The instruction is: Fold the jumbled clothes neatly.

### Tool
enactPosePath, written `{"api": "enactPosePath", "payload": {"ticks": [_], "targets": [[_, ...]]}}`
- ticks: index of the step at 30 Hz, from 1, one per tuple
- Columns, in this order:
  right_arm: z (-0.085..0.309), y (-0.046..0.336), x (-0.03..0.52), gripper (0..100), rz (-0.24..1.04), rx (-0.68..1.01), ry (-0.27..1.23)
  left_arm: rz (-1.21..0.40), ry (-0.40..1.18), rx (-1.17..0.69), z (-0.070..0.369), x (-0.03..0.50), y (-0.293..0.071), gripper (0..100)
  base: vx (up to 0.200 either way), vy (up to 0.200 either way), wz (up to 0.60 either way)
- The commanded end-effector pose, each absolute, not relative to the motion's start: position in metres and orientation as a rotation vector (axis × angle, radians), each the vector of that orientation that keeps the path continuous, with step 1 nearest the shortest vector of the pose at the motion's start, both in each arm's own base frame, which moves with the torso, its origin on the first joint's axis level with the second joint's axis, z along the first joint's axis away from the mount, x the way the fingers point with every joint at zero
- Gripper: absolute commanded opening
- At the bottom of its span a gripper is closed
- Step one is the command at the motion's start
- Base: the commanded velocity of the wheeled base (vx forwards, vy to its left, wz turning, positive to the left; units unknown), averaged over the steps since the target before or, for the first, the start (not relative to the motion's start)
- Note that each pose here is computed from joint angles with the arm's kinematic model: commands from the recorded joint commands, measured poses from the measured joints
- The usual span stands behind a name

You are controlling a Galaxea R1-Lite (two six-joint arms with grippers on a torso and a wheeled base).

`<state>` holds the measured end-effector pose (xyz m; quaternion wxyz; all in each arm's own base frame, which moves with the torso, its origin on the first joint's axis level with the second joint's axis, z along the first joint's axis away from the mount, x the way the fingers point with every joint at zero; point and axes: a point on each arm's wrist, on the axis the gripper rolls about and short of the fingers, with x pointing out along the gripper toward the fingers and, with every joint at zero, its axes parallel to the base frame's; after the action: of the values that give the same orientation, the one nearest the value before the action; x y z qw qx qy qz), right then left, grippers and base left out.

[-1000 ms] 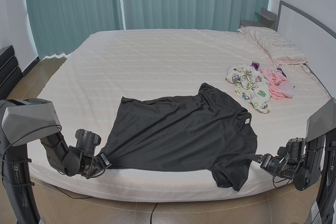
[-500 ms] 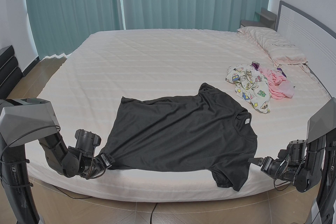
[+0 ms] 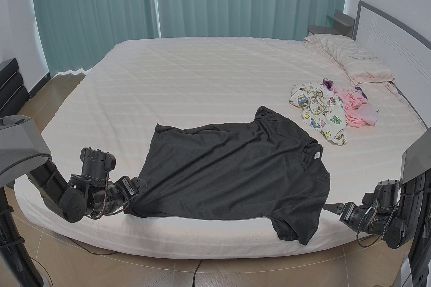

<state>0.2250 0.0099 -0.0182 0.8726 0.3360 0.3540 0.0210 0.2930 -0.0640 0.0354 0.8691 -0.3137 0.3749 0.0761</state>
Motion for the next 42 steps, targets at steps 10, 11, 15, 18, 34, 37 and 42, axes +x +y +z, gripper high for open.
{"api": "enactPosePath", "payload": {"ticks": [10,11,15,18,34,37,42], "targets": [[-0.012,0.007,0.221,100,0.038,0.702,0.719,0.150,0.783,-0.656,0.036,0.290,-0.064,100,0.200,0.000,0.00],[-0.012,0.007,0.221,100,0.038,0.702,0.719,0.150,0.783,-0.656,0.036,0.290,-0.064,100,0.200,0.000,0.00],[-0.012,0.007,0.220,100,0.037,0.701,0.725,0.153,0.786,-0.658,0.034,0.291,-0.065,100,0.100,0.000,0.00],[-0.012,0.007,0.220,100,0.037,0.700,0.723,0.156,0.788,-0.659,0.033,0.292,-0.064,100,0.000,0.000,0.00],[-0.011,0.007,0.220,100,0.039,0.697,0.718,0.160,0.795,-0.660,0.029,0.295,-0.065,100,0.000,0.000,0.00],[-0.011,0.007,0.220,100,0.040,0.697,0.717,0.161,0.798,-0.658,0.029,0.294,-0.065,100,0.000,0.000,0.00],[-0.011,0.007,0.219,100,0.041,0.695,0.720,0.160,0.800,-0.658,0.029,0.294,-0.065,100,0.200,0.000,0.00]]}}
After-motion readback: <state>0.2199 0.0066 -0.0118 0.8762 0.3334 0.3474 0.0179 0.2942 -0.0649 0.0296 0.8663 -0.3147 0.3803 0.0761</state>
